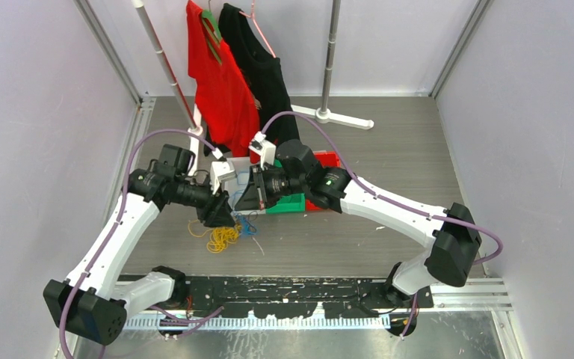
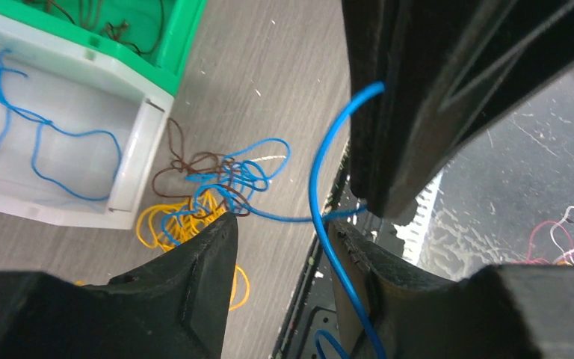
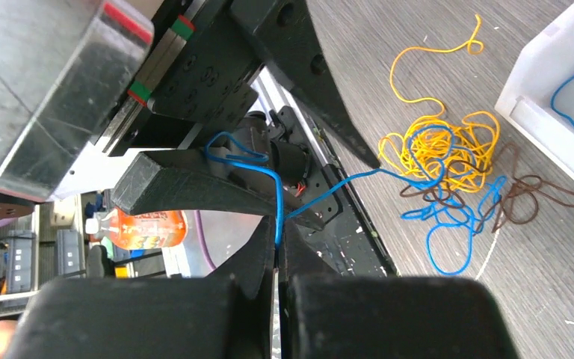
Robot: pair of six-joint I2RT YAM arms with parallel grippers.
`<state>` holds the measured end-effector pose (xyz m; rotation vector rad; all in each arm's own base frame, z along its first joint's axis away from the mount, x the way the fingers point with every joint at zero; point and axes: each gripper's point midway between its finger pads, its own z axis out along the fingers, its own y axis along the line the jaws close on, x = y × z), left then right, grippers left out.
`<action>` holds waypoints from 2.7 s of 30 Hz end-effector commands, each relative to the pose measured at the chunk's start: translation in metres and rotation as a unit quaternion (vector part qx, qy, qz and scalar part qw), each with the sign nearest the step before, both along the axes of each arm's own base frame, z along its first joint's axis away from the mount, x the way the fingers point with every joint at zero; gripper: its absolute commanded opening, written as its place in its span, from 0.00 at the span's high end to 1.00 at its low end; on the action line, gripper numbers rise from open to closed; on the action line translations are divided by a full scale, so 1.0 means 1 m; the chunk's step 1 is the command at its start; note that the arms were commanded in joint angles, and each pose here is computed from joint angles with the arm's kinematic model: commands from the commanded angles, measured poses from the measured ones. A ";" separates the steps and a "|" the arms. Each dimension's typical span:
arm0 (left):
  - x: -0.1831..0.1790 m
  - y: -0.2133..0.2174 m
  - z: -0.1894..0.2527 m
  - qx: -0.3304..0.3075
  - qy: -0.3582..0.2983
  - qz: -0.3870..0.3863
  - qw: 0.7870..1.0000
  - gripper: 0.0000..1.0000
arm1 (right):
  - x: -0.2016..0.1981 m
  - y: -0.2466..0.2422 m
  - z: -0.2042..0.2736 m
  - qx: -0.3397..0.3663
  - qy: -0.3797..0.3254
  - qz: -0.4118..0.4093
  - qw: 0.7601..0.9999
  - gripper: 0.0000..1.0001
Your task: Untangle the cables
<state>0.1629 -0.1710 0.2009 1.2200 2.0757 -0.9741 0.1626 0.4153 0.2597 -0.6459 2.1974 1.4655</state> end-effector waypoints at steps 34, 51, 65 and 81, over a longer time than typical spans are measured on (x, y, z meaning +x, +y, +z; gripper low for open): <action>0.011 -0.020 0.048 -0.113 -0.161 0.002 0.981 0.90 | -0.024 0.004 0.088 0.143 0.006 0.045 0.989 0.95; 0.015 -0.027 0.122 -0.188 -0.098 0.101 0.972 1.00 | 0.003 -0.061 0.041 0.084 -0.154 -0.066 0.982 0.26; -0.004 -0.033 0.148 -0.224 -0.028 0.102 0.969 1.00 | 0.018 -0.021 0.084 0.152 -0.324 -0.106 0.928 0.28; -0.034 -0.041 0.210 -0.273 -0.001 0.036 0.961 1.00 | 0.028 0.017 0.000 0.115 -0.275 -0.116 0.948 0.42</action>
